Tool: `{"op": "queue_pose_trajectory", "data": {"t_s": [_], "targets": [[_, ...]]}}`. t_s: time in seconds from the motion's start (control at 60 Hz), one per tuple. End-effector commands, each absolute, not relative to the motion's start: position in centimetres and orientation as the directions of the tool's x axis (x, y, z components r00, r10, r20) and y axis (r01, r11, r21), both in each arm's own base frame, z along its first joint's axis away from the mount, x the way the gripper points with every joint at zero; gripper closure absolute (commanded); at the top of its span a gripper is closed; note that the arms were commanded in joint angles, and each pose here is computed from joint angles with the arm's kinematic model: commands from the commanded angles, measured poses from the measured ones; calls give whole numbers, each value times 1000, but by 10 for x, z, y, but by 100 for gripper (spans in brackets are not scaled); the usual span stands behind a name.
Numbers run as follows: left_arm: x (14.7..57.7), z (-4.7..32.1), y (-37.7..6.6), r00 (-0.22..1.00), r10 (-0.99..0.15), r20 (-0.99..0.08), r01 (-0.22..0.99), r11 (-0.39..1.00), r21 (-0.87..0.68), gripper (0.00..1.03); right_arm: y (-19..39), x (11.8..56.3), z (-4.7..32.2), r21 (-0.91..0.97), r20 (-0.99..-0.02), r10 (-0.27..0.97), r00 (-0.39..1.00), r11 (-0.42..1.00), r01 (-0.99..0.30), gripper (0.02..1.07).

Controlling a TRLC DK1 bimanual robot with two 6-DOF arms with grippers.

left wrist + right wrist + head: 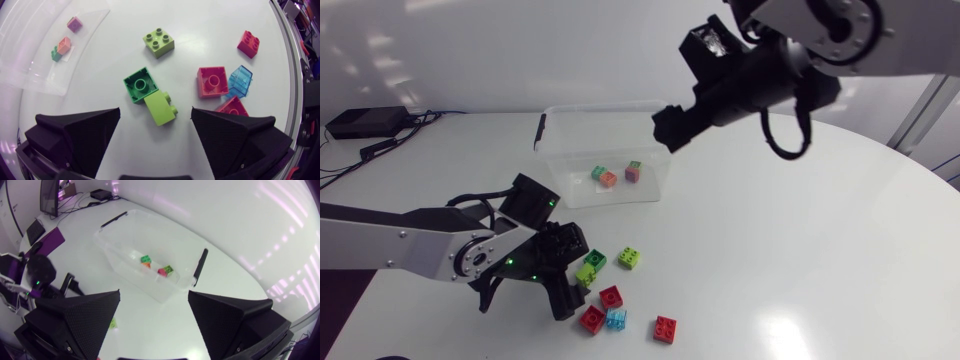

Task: Place the duplo bricks in the container

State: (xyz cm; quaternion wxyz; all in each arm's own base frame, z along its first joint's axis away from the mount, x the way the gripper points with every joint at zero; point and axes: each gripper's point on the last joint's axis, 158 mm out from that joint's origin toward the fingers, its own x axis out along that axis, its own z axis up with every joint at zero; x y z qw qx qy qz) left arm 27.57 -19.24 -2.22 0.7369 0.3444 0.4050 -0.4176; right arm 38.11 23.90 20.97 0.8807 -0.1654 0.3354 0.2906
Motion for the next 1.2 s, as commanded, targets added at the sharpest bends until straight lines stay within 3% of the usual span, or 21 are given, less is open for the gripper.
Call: {"op": "queue_pose_trajectory", "data": {"t_s": [0.0, 0.083, 0.217, 0.333, 0.433, 0.617, 0.8, 0.983, 1.183], "targets": [[280, -31, -194, 317, -317, -894, 890, 424, 165, 5, 230, 341, 178, -65, -760, 395, 516, 744, -665, 6], [282, -37, -197, 303, -310, -901, 892, 424, 154, 12, 223, 300, 154, -42, -802, 401, 443, 702, -711, 6], [285, -44, -206, 294, -313, -903, 889, 436, 138, 69, 217, 228, 97, -14, -877, 388, 283, 568, -823, 6], [291, -31, -212, 324, -336, -885, 886, 435, 159, 73, 209, 196, 62, 22, -915, 358, 186, 505, -863, 6], [298, 4, -217, 381, -373, -846, 874, 444, 198, 73, 209, 178, 46, 48, -930, 344, 128, 460, -887, 6], [318, 106, -208, 519, -425, -742, 814, 508, 279, 74, 222, 160, 15, 63, -950, 306, 65, 392, -918, 7], [351, 217, -199, 666, -480, -571, 727, 588, 355, 74, 232, 160, -14, 50, -966, 253, 46, 364, -930, 7], [375, 240, -200, 689, -475, -548, 707, 606, 364, 72, 240, 163, -22, 44, -969, 243, 45, 350, -936, 16], [388, 237, -197, 691, -459, -558, 699, 620, 355, 71, 242, 166, -24, 28, -983, 179, 36, 341, -940, 16]]}}
